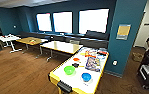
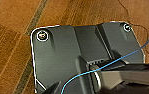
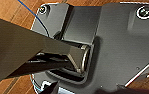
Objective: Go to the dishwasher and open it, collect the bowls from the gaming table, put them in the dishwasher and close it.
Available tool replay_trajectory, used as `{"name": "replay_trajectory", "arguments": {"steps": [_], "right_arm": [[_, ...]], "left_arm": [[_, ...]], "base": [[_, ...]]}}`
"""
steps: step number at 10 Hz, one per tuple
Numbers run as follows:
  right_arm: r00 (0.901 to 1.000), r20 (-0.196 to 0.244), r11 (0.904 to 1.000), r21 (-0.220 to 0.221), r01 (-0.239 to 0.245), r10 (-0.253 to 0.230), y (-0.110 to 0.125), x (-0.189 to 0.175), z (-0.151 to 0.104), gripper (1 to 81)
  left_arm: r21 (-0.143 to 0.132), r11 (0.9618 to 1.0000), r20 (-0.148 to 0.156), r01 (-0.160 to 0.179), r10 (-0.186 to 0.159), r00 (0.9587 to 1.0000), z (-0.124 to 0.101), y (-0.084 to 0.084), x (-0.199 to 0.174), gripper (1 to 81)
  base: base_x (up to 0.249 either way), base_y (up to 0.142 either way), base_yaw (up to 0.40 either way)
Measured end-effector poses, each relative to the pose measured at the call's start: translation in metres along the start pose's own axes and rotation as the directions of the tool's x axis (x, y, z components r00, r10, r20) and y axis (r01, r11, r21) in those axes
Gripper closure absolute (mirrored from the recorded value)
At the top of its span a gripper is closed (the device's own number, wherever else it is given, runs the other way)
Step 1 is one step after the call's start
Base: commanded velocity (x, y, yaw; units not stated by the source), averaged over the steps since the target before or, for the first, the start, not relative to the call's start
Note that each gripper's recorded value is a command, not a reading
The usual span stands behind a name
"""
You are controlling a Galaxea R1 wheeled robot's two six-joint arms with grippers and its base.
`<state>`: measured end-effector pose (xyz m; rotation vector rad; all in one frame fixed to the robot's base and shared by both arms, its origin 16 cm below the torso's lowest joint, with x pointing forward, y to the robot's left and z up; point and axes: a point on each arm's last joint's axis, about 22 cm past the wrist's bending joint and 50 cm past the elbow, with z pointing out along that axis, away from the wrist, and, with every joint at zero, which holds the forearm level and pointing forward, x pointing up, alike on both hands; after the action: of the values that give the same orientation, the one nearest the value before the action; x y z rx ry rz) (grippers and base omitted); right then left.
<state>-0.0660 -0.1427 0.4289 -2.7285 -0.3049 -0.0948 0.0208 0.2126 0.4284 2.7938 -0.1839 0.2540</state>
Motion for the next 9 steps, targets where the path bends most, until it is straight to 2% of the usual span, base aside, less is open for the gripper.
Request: {"name": "replay_trajectory", "arguments": {"steps": [3, 5, 9], "right_arm": [[1.0000, 0.002, 1.0000, -0.007, 0.001, -0.001, 0.0058, -0.0019, -0.0017, 1.0], [1.0000, -0.001, 1.0000, 0.002, 0.000, 0.000, -0.0014, 0.0004, 0.0003, 1.0], [1.0000, 0.000, 1.0000, -0.002, 0.000, 0.000, 0.0016, -0.0005, -0.0005, 1.0]], "left_arm": [[-0.005, 1.0000, 0.000, 0.001, -0.001, 1.0000, 0.0008, 0.0037, -0.0009, 1.0], [0.001, 1.0000, -0.003, -0.001, 0.001, 1.0000, 0.0004, -0.0003, 0.0027, 1.0], [-0.004, 1.0000, -0.001, 0.001, -0.001, 1.0000, 0.0009, 0.0033, 0.0003, 1.0]], "base": [[0.110, 0.125, 0.000], [0.110, 0.122, 0.000], [0.109, 0.119, 0.000]]}}
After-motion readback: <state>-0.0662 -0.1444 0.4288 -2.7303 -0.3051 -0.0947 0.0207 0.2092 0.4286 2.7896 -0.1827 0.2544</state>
